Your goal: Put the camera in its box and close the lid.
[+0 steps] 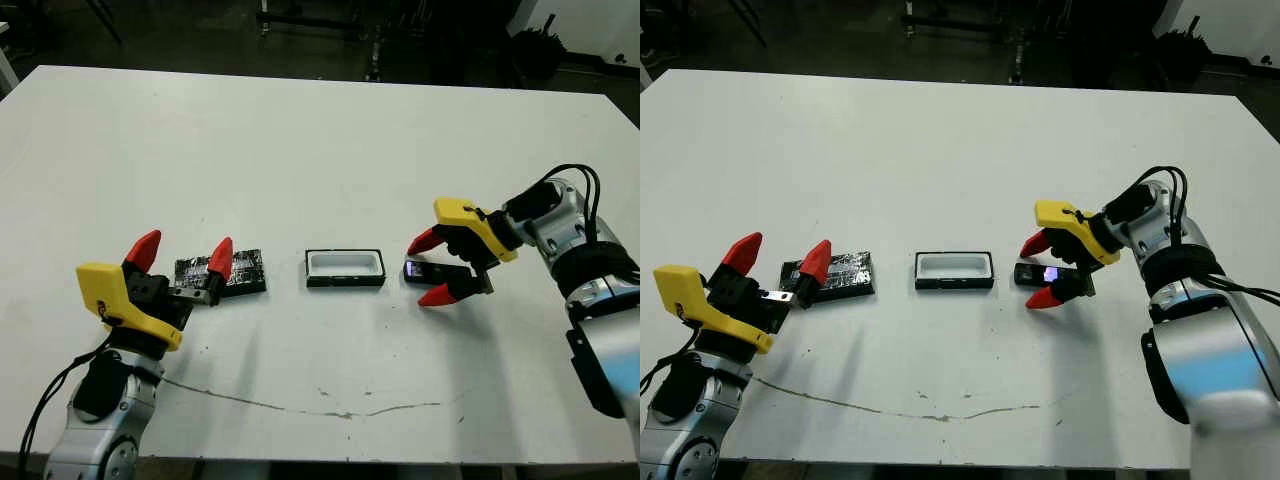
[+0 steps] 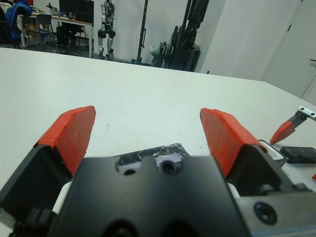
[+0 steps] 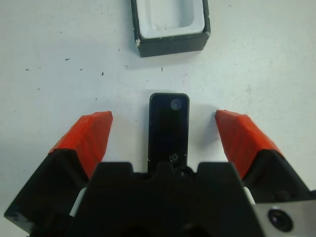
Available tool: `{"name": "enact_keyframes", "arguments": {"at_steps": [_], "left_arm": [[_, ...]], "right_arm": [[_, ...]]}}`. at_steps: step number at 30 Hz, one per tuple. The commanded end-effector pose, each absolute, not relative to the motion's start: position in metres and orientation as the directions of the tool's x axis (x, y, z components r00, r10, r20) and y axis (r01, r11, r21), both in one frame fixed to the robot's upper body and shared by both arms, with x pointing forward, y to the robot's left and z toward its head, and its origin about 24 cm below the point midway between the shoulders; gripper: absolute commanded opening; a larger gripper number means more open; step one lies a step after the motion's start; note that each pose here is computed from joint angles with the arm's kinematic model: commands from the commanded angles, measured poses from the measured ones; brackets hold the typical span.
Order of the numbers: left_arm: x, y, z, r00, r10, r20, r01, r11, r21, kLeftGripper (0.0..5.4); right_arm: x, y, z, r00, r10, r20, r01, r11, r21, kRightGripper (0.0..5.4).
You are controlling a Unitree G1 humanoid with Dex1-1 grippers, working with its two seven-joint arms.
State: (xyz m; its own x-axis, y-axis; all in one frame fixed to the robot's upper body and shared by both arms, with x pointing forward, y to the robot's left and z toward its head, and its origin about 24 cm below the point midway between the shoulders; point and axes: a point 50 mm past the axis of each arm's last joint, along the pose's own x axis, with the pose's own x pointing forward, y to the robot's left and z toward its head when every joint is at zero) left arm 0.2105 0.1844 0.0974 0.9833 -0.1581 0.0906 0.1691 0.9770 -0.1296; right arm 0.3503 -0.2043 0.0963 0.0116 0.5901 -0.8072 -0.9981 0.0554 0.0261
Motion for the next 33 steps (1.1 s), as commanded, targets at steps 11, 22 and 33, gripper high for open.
{"name": "enact_keyframes", "arguments": {"at_steps": [11,22,33], "left_arm": [[0.208,0.185,0.094,0.986,-0.152,0.067,0.159,0.979,-0.129,5.40],[0.208,0.186,0.095,0.986,-0.151,0.070,0.159,0.980,-0.124,5.40],[0.208,0.186,0.095,0.987,-0.150,0.063,0.157,0.977,-0.145,5.40]], "right_arm": [[0.348,-0.214,0.077,0.144,0.552,-0.821,-0.981,0.190,-0.044,3.69],[0.350,-0.216,0.081,0.190,0.538,-0.821,-0.978,0.176,-0.111,2.26],[0.353,-0.218,0.089,0.228,0.507,-0.831,-0.973,0.157,-0.171,1.66]]}}
